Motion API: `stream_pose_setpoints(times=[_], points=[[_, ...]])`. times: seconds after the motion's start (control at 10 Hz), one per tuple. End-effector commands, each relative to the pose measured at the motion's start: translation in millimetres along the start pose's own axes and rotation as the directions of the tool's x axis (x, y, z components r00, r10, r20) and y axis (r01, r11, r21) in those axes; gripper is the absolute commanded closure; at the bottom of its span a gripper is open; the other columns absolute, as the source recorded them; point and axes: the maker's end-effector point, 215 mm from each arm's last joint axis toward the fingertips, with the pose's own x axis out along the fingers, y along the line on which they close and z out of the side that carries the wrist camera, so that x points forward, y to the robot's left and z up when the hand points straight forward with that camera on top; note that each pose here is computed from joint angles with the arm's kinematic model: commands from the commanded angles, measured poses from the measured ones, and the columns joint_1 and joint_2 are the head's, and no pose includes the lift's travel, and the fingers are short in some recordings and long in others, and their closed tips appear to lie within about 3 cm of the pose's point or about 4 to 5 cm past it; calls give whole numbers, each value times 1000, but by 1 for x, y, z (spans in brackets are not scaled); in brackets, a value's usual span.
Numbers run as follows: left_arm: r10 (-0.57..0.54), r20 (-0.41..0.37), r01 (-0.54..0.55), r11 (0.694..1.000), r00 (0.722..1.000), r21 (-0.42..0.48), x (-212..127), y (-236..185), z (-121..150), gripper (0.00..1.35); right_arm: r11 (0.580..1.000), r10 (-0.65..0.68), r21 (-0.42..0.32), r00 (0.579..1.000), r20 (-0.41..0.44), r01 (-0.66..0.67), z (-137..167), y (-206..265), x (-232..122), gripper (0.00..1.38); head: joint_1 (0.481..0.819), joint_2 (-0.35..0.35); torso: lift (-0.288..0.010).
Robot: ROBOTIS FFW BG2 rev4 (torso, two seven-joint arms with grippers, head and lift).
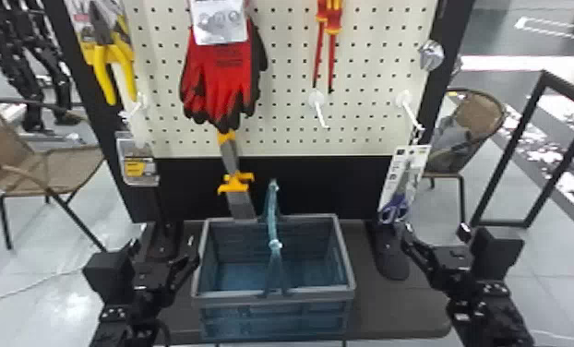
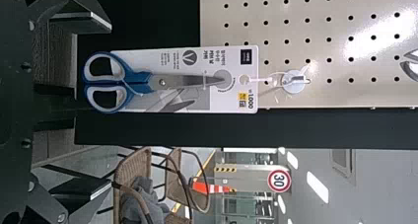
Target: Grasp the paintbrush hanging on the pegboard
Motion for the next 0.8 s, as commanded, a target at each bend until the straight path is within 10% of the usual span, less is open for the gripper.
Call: stream_pose_setpoints(times=[0.0,0.7], points=[[2,5,-2,1000,1000,-2,0,1,1,156,1000,0,8,1000,0,0,0,1,0,182,549,0,-100],[24,5,-24,999,1000,-30,1,13,0,157,1000,-3,12,1000,3,3,1,-1,-1,182,549,0,-100]])
